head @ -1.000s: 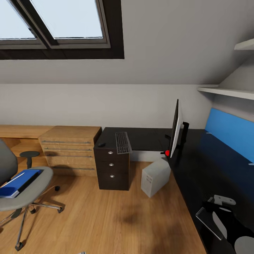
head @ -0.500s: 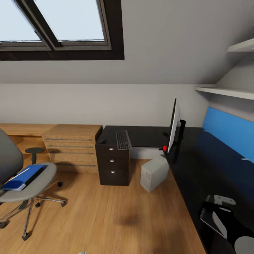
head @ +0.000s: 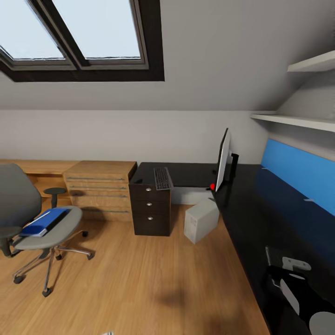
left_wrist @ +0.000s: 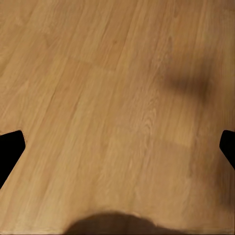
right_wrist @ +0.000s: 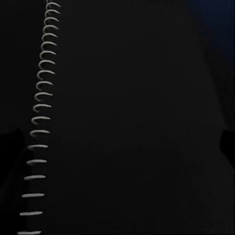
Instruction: In the bedroom, organize the workspace by keeping the computer under the desk, ensuring the monitor is on the desk, placing the keyboard on the desk next to the monitor, placing the mouse on the desk next to the keyboard, moving the folder from the swivel chair onto the desk next to the mouse, stacking the notebook on top of the folder with the pen on top of the notebook, and positioning the swivel chair next to the desk.
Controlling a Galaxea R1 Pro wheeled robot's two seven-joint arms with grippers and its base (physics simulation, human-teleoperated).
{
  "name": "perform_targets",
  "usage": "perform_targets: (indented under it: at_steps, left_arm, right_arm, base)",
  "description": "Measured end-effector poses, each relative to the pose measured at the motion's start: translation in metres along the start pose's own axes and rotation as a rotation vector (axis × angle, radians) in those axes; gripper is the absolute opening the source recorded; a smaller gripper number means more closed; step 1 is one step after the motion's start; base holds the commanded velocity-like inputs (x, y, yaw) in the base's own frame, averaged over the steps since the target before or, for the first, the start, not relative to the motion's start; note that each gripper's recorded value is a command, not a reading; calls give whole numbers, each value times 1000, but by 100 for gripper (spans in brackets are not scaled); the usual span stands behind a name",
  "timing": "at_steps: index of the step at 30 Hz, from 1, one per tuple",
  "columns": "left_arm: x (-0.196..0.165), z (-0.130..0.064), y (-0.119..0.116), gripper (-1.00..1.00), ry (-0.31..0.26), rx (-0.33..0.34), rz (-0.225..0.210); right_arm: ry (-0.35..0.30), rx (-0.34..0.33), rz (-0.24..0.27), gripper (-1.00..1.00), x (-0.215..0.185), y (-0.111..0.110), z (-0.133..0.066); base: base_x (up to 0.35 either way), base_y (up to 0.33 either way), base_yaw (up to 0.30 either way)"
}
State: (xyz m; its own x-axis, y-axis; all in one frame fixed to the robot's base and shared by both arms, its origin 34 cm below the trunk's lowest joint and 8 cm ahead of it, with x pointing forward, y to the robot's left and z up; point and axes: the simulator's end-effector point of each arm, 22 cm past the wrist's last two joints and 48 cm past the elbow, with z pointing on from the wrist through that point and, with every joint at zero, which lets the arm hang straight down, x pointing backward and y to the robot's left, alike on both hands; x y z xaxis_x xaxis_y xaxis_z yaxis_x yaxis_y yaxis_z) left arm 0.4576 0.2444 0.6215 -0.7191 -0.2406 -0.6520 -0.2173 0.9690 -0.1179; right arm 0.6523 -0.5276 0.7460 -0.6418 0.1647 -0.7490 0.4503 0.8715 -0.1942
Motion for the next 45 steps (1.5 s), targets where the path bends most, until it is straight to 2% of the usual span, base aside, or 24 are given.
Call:
perform_targets:
  at_steps: [9,23,25,26,28,35,36,45]
  left_arm:
    - [0,0,0,100,0,0,0]
    - [0,0,2,100,-1,-4,-3]
    - [-1,0,3,100,-3,-5,-4]
    - [-2,0,3,100,-5,-6,-5]
    - [-3,0,3,100,-6,-6,-6]
    - [-3,0,3,100,-7,-6,-7]
    - [-3,0,2,100,-6,-6,-8]
    - [-1,0,1,100,-2,-3,-4]
  right_arm:
    - [-2,0,1,100,-1,0,0]
    - [-23,-14,7,100,-8,6,-2]
    - [-39,-18,10,100,-15,7,-3]
    - [-96,-28,22,100,-42,12,-8]
    - [-131,-36,30,100,-58,16,-12]
    - [-171,-50,42,100,-77,24,-19]
    - [-208,-69,52,100,-92,35,-26]
    - [-271,-84,62,100,-120,41,-39]
  base:
    - [-275,0,0]
    - [-27,0,0]
    - [-1,0,0]
    - [0,0,0]
    - [0,0,0]
    - [0,0,0]
    - [0,0,0]
    - [0,0,0]
